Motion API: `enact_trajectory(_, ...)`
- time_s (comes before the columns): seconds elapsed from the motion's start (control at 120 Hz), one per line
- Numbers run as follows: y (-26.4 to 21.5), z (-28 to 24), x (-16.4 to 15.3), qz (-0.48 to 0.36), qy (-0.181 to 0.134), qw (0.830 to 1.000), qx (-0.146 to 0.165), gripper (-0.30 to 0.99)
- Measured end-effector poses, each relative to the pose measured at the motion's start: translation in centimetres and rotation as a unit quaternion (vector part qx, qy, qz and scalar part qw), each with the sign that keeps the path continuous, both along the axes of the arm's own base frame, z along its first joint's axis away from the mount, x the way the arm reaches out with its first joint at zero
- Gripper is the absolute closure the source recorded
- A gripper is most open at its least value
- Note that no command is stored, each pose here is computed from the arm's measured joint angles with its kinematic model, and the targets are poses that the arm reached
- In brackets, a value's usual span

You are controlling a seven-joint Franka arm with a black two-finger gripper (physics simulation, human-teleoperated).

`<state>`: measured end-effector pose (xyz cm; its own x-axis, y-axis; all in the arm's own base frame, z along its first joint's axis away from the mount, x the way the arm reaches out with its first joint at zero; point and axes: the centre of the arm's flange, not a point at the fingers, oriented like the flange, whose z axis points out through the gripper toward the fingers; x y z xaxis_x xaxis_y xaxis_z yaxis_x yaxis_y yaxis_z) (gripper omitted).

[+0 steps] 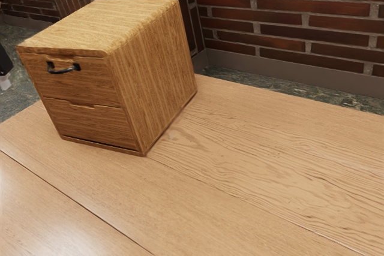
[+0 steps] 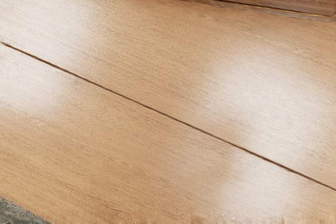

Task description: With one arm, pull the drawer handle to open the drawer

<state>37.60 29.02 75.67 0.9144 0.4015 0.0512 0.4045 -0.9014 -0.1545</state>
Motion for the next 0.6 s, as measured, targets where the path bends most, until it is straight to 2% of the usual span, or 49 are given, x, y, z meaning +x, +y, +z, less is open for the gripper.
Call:
enact_trajectory(0.092, 0.9, -0.2, -1.5, -0.014, 0.031, 0.999, -0.006, 0.0)
enact_trajectory(0.183, 0.8, -0.1, -2.1, -0.036, 0.049, 0.998, -0.011, 0.0)
enact_trajectory(0.258, -4.7, 5.1, -0.8, -0.107, 0.015, 0.994, 0.024, 0.0)
enact_trajectory(0.325, -8.3, 5.6, 0.8, -0.165, 0.009, 0.986, 0.02, 0.0)
enact_trajectory(0.467, -10.0, 3.8, 5.3, -0.256, 0.019, 0.966, 0.029, 0.0)
enact_trajectory(0.558, -10.5, 3.8, 7.1, -0.328, -0.003, 0.944, 0.039, 0.0)
enact_trajectory(0.6, -10.8, 3.0, 7.1, -0.368, -0.013, 0.929, 0.034, 0.0)
